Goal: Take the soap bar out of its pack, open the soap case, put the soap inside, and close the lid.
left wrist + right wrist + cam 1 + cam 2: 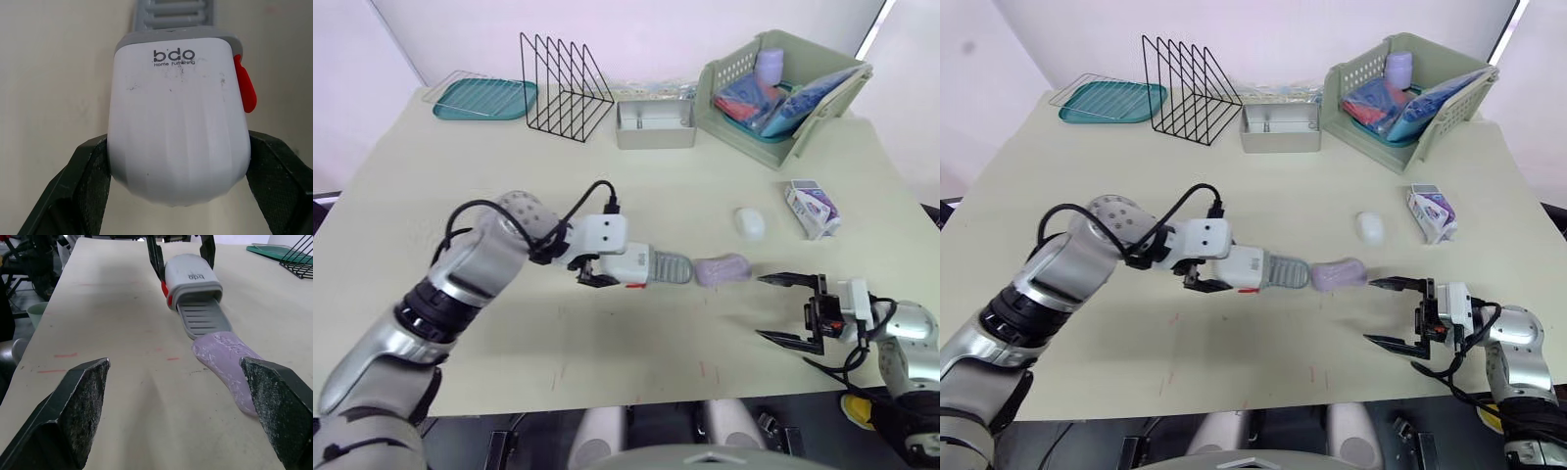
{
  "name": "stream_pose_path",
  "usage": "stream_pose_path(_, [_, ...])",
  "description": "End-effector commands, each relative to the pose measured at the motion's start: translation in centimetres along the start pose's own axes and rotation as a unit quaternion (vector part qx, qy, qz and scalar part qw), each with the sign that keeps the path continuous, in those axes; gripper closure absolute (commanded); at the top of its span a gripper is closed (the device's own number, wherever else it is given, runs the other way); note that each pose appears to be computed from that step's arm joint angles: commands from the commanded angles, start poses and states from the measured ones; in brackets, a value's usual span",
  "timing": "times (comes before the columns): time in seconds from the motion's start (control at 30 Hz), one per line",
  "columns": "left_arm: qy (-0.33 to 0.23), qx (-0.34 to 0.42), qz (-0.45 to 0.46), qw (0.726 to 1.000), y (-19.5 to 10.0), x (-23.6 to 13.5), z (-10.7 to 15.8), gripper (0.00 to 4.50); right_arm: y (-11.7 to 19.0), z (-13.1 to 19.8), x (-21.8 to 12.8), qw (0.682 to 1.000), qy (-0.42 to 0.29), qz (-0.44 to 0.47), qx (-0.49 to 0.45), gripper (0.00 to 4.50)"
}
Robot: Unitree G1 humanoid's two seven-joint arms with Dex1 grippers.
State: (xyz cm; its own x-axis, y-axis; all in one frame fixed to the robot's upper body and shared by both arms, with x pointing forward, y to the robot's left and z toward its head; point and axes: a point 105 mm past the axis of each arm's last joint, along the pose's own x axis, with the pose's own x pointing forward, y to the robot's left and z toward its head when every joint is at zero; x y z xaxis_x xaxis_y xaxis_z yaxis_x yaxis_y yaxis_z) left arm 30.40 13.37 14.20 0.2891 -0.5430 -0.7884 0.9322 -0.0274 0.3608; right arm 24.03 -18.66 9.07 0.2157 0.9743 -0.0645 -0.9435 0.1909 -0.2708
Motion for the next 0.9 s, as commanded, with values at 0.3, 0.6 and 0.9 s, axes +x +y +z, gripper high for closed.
stream_pose_path(0.3, [-0.047,0.013,0.015,0.999,0.0,-0.9,-0.8,1.07,-0.5,0.1,0.0,1.000,0.002,0.004,-0.014,0.06])
stream_pose_path(0.6, [-0.035,0.001,0.017,0.999,0.0,-1.4,-2.8,1.07,-0.5,-0.1,-0.2,1.000,0.013,0.004,-0.014,0.06])
stream_pose_path(0.9, [-0.040,-0.006,0.007,0.999,-0.4,-1.0,-3.1,1.07,-0.5,0.1,-0.2,1.000,0.006,0.002,-0.011,0.06])
